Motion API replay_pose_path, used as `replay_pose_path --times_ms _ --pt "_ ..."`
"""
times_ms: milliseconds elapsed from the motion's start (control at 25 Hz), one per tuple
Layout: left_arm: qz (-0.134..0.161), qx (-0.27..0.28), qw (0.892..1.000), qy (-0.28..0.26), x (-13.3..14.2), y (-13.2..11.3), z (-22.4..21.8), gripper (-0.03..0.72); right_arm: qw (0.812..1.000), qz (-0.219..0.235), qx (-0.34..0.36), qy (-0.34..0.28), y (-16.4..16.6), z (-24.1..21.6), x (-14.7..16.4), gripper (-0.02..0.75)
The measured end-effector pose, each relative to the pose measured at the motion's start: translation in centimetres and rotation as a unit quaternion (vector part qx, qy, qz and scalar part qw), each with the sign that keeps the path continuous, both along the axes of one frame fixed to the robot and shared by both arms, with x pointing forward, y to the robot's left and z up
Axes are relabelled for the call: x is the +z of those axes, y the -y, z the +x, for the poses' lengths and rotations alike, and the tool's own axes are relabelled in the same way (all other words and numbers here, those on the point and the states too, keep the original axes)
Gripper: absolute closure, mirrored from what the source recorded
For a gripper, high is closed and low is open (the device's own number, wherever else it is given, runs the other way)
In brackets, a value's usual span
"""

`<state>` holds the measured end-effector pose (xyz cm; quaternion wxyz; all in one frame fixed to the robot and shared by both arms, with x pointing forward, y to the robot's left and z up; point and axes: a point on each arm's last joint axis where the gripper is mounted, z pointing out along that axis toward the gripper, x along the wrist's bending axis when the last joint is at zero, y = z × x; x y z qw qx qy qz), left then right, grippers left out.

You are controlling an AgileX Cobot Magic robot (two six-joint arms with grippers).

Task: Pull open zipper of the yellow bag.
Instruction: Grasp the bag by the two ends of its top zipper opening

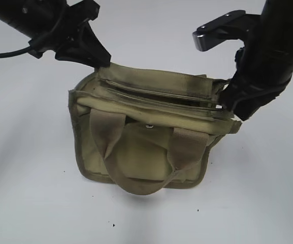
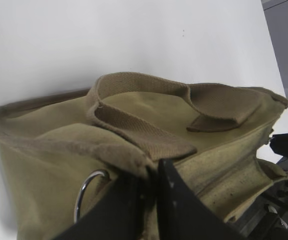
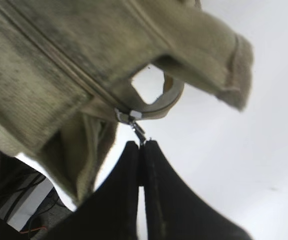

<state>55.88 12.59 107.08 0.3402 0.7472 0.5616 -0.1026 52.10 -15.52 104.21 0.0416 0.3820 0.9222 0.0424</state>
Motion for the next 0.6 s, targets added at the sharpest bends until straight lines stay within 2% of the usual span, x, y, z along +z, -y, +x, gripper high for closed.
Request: replay_pose_path --times_ms 240,320,400,480,560,600 --pt "0.001 0.001 1.0 0.003 0.0 0.0 0.0 0.627 0.999 0.014 -0.034 -0.016 0.7 0.2 0.0 0.732" --pt "0.002 0.001 1.0 0.003 0.0 0.0 0.1 0.627 0.998 0.031 -0.041 -0.022 0.5 0.0 0.2 0.687" --pt "0.006 0.0 1.0 0.004 0.0 -0.1 0.1 0.604 0.998 0.044 -0.051 -0.018 0.5 -0.4 0.9 0.565" --pt "0.02 -0.004 1.0 0.012 0.0 -0.3 0.0 0.548 0.996 0.053 -0.068 -0.007 0.7 -0.8 1.8 0.407" --pt "0.04 -0.01 0.999 0.036 0.8 -0.8 -0.4 0.454 0.995 0.056 -0.085 0.006 1.0 -1.2 2.7 0.238" --pt "0.053 -0.015 0.997 0.05 1.5 -1.2 -0.7 0.403 0.994 0.056 -0.093 0.01 1.2 -1.5 2.9 0.184"
